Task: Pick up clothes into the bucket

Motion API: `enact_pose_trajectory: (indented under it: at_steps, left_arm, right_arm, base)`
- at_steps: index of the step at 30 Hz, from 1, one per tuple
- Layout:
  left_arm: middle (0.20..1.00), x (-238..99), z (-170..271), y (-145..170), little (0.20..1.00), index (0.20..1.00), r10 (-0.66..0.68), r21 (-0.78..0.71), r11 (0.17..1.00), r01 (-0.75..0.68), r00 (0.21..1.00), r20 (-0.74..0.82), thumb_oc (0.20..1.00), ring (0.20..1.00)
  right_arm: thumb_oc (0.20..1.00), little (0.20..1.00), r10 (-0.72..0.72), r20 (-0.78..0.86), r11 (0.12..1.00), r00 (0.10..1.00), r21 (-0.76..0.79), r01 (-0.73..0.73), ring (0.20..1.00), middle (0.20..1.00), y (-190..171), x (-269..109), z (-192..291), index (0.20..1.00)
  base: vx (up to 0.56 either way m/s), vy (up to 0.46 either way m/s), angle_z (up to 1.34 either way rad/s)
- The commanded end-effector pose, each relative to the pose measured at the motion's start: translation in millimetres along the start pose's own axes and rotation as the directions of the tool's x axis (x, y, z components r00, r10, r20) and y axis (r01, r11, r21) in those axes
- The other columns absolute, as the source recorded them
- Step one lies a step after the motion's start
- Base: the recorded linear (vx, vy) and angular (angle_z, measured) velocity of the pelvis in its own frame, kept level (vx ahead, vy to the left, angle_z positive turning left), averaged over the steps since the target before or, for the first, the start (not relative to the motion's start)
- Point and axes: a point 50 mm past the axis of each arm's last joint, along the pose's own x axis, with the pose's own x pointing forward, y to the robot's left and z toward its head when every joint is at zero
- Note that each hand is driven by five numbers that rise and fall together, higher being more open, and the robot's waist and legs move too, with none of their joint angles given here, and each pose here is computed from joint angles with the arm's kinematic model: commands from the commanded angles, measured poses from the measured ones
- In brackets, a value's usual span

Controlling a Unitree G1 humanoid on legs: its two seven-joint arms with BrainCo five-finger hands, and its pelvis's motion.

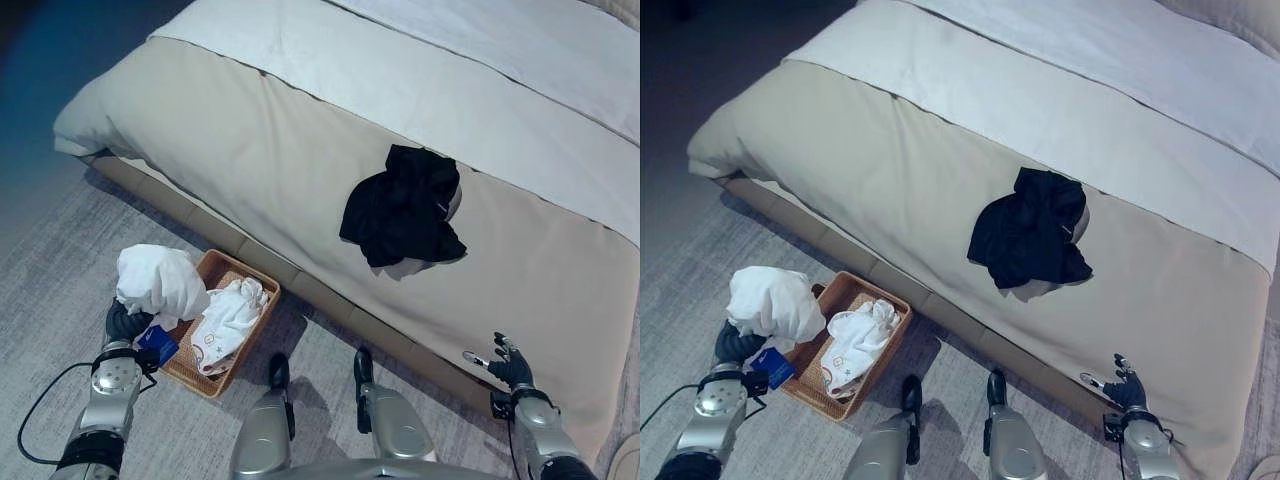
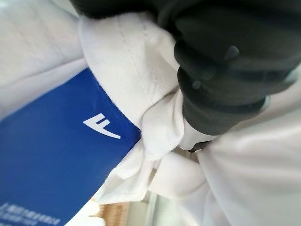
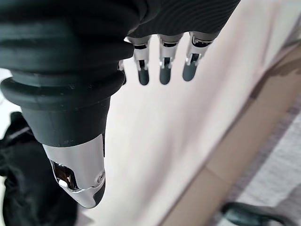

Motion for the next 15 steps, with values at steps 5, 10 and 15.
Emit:
enact_pose_trajectory:
  at_steps: [5, 10, 15]
  left_arm:
    - [0.200, 31.7, 30.1, 37.5, 0.200, 0.200, 0.178, 0.122, 0.974, -0.190, 0.979, 0.100, 0.200, 0.200]
    - [0.200, 51.3, 59.0, 59.0, 0.200, 0.200, 0.247, 0.167, 0.948, -0.271, 0.957, 0.153, 0.200, 0.200]
    - [0.200, 57.2, 77.7, 78.9, 0.200, 0.200, 0.314, 0.139, 0.929, -0.343, 0.929, 0.198, 0.200, 0.200]
  right_arm:
    - [1.000, 1.000, 0.027, 0.138, 0.998, 0.990, -0.057, -0.019, 1.000, 1.000, 17.7, 7.0, 27.3, 1.000]
    - [1.000, 1.000, 0.033, 0.266, 0.999, 0.963, 0.007, -0.036, 1.000, 1.000, 28.3, 12.2, 61.6, 1.000]
    - [1.000, 1.000, 0.034, 0.328, 0.998, 0.944, 0.038, -0.049, 1.000, 1.000, 31.9, 14.5, 80.8, 1.000]
  base:
    - [-0.08, -0.043, -0.15]
    - [-0.10, 0.010, -0.04]
    - [-0.06, 0.019, -0.07]
